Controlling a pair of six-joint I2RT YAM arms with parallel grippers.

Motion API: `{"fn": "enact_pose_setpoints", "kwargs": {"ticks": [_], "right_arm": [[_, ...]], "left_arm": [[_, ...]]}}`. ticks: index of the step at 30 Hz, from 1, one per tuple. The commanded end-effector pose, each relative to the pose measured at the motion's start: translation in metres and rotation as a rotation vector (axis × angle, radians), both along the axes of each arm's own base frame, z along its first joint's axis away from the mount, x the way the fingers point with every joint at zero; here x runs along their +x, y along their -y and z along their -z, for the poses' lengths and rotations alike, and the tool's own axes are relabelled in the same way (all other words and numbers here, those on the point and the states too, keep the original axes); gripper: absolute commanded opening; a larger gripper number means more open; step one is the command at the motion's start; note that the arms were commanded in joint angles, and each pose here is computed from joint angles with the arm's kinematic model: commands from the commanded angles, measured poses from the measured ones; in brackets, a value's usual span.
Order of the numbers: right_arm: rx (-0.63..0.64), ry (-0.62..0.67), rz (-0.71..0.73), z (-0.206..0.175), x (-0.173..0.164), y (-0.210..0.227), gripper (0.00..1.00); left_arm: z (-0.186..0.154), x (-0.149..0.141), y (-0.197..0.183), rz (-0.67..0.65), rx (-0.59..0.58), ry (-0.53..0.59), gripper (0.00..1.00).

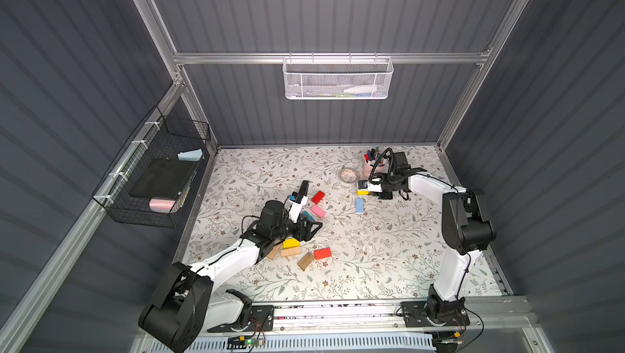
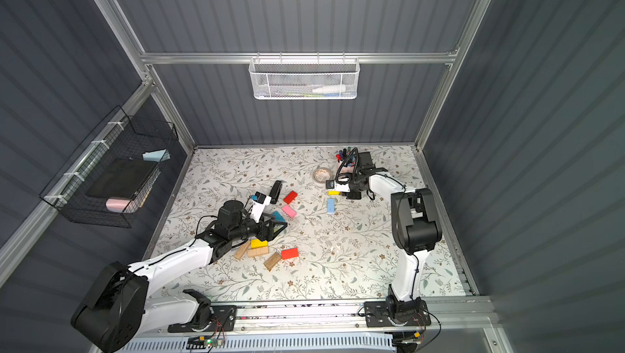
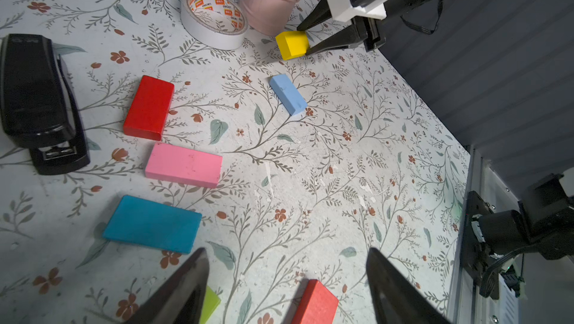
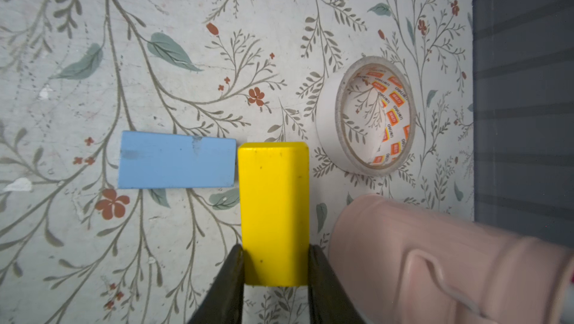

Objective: Assemble the letter c with building blocks
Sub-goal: Assemble the building block at the center of the board.

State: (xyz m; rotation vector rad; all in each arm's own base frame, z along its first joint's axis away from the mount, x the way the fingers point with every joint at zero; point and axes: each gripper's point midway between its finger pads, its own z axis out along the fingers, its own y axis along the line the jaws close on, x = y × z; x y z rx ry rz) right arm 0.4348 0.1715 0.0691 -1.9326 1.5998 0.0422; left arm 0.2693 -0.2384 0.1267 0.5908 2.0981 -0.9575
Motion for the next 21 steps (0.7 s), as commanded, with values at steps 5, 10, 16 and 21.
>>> {"fn": "enact_pose_setpoints", "kwargs": {"ticks": [5, 10, 16, 21], "right_arm": [[-0.015, -0.051, 0.026, 0.007, 0.0, 0.0, 0.2], [-0.019, -0.088, 0.048, 0.016, -0.001, 0.0, 0.2], [-0.005, -0.12, 0.099, 0.021, 0.004, -0.003, 0.2], [-0.017, -0.124, 0.075, 0.024, 0.002, -0.004, 0.21]], "left_arm": [[0.001, -0.001, 0.002, 0.019, 0.02, 0.022, 0.78], [0.003, 0.0, 0.003, 0.023, 0.024, 0.014, 0.78], [0.005, -0.001, 0.004, 0.029, 0.029, 0.008, 0.78], [0.008, 0.0, 0.005, 0.032, 0.035, -0.003, 0.78]]}}
